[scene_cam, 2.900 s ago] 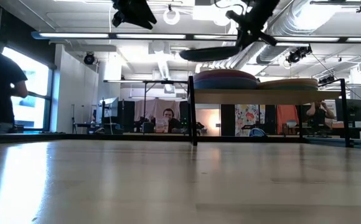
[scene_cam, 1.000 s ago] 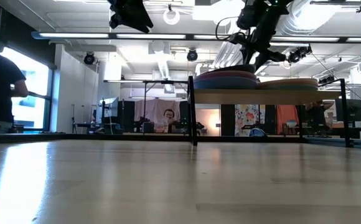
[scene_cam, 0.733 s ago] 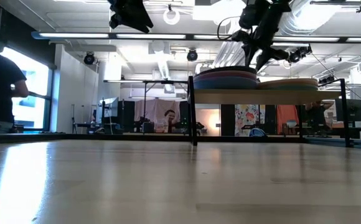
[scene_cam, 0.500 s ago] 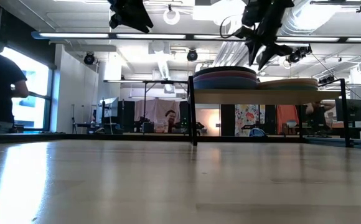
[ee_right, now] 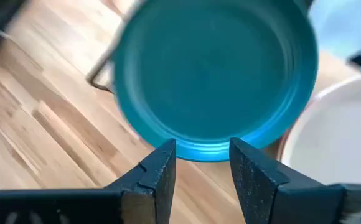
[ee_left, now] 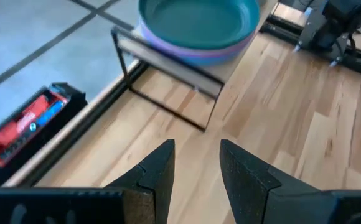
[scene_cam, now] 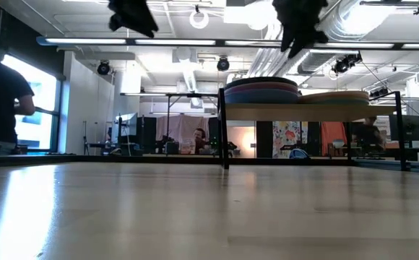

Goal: Place and stack plates onto a shelf
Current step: Return to Home Position

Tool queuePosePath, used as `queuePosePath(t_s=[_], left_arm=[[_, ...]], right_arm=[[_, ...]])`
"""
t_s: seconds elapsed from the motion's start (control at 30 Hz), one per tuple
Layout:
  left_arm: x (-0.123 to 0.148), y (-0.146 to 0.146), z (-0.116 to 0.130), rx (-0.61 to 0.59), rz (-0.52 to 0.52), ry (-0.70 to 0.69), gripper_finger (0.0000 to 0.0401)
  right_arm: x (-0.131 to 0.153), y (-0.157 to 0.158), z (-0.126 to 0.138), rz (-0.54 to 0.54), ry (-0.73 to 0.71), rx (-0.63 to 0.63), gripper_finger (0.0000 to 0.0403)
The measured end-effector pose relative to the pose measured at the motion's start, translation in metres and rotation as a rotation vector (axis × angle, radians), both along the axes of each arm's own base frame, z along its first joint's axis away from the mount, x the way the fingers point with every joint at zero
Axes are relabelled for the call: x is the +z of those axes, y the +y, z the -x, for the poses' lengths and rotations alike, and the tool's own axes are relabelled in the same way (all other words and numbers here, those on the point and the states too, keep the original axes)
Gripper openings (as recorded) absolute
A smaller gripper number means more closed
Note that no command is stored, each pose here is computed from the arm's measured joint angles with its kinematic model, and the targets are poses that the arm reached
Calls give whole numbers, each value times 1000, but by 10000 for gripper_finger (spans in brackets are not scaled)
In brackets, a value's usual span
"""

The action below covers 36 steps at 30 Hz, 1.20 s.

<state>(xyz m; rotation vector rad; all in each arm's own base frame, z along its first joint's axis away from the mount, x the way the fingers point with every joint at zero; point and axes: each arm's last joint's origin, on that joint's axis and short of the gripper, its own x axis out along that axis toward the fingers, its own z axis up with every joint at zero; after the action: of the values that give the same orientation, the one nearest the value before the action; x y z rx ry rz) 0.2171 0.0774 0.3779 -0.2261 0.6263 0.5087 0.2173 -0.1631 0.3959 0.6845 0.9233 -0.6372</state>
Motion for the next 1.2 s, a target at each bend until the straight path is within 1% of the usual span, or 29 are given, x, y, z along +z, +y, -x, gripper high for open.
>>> queuePosePath(t_s=[0.07,0.23,0.33,0.4,0.57,0.73,0.8,0.9,0.97,1.07,1.2], left_arm=[[-6,-4,12,16,17,-20,117],[-19,-19,47,0,-12,-129,117],[-29,-27,66,-3,-23,-217,117],[-35,-31,79,-10,-47,-285,117],[-56,-41,104,-90,-140,-390,117],[-75,-47,123,-113,-197,-446,117],[-83,-49,129,-116,-218,-455,117],[-96,-51,135,-121,-236,-471,117],[-107,-52,138,-120,-241,-484,117],[-127,-52,139,-111,-221,-496,117],[-148,-52,140,-96,-198,-535,117]], right_arm=[[12,15,2,75,-33,18,128],[43,51,15,244,-164,61,128],[56,68,28,328,-200,75,128],[62,76,36,376,-211,111,128],[70,92,47,427,-245,225,128],[70,99,46,433,-252,258,128],[63,98,43,455,-267,276,128],[32,95,35,453,-310,320,128],[4,93,32,414,-386,338,128],[-33,95,33,341,-522,319,128],[-67,102,40,281,-641,294,128]])
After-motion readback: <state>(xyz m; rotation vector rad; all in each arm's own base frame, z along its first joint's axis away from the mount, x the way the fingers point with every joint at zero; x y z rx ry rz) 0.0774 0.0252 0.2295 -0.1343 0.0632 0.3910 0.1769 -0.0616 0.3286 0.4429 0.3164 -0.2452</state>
